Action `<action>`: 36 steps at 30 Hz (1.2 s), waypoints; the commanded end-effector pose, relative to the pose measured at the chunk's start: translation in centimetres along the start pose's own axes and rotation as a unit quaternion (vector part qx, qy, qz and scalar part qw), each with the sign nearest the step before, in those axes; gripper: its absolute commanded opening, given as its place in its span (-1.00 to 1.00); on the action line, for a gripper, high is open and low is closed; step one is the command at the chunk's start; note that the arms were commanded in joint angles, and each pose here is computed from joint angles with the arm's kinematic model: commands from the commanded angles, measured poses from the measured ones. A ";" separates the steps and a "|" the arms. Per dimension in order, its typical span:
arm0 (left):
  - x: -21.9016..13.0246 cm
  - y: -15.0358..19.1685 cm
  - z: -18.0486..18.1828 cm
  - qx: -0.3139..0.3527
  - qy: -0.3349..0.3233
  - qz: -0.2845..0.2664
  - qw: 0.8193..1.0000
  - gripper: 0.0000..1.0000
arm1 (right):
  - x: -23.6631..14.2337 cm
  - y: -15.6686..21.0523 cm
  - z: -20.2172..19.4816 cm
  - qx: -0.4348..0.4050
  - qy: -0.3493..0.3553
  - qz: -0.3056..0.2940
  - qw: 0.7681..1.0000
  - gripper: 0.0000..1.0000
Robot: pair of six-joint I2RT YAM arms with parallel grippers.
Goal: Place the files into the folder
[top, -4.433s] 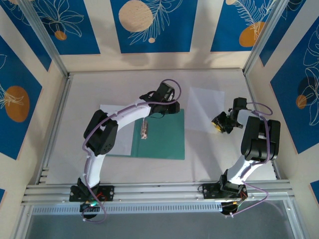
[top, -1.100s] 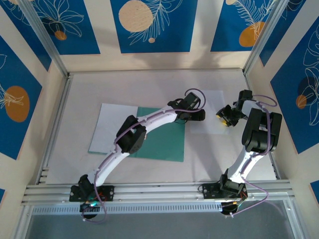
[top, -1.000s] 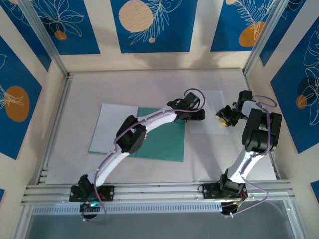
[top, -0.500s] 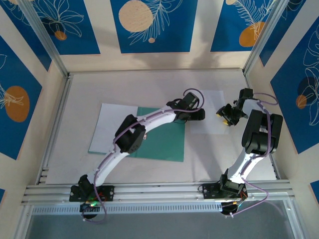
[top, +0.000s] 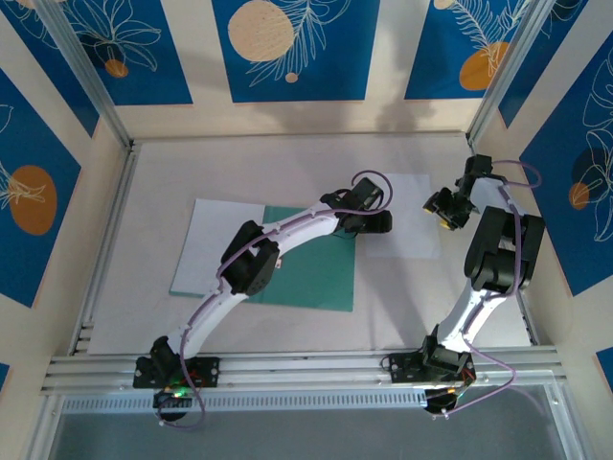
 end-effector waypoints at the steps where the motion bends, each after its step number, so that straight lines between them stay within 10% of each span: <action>1: -0.8 1.4 0.9 -0.014 -0.030 0.034 0.999 0.56 | 0.4 0.3 0.1 -0.001 -0.017 0.031 0.999 0.07; 36: -0.4 1.8 -0.8 -0.045 0.025 0.056 0.997 0.62 | 3.8 3.9 1.1 -0.017 -0.012 0.110 0.994 0.00</action>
Point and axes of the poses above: each hand's point on the last joint's axis, 136 mm out from that joint toward the fingers, its own x axis out along the fingers, its own z axis along the line the jaws close on, y = z × x, the point moved 2 cm from there along -x, back along the fingers, and after that the axes turned 3 degrees about -x, right-handed, at the moved point
